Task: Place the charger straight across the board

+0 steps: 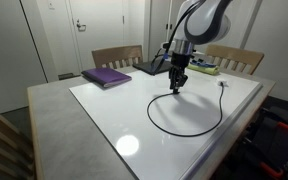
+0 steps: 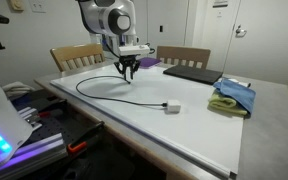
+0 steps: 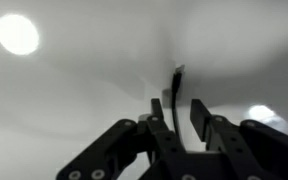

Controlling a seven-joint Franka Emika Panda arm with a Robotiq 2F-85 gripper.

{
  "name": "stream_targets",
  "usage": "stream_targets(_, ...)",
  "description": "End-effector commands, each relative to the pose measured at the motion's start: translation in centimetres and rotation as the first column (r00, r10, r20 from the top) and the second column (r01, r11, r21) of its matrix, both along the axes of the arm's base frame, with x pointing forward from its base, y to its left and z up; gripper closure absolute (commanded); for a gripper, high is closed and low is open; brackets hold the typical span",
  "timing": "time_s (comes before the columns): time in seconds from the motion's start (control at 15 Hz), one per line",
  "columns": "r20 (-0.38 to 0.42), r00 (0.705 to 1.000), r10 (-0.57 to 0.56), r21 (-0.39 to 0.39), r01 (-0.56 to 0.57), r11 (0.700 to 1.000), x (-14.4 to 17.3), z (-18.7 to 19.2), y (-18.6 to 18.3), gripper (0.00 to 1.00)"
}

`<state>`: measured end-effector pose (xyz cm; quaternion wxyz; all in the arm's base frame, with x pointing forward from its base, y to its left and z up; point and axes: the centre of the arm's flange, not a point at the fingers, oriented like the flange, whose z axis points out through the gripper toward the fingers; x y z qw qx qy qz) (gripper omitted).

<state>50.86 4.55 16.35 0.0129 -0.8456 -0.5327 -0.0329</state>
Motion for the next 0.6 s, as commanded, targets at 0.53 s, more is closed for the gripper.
stream_targets(0.53,-0.053,0.984,0.168,-0.074,-0.172,0.982,-3.2,-2.0,-1.0,0.00)
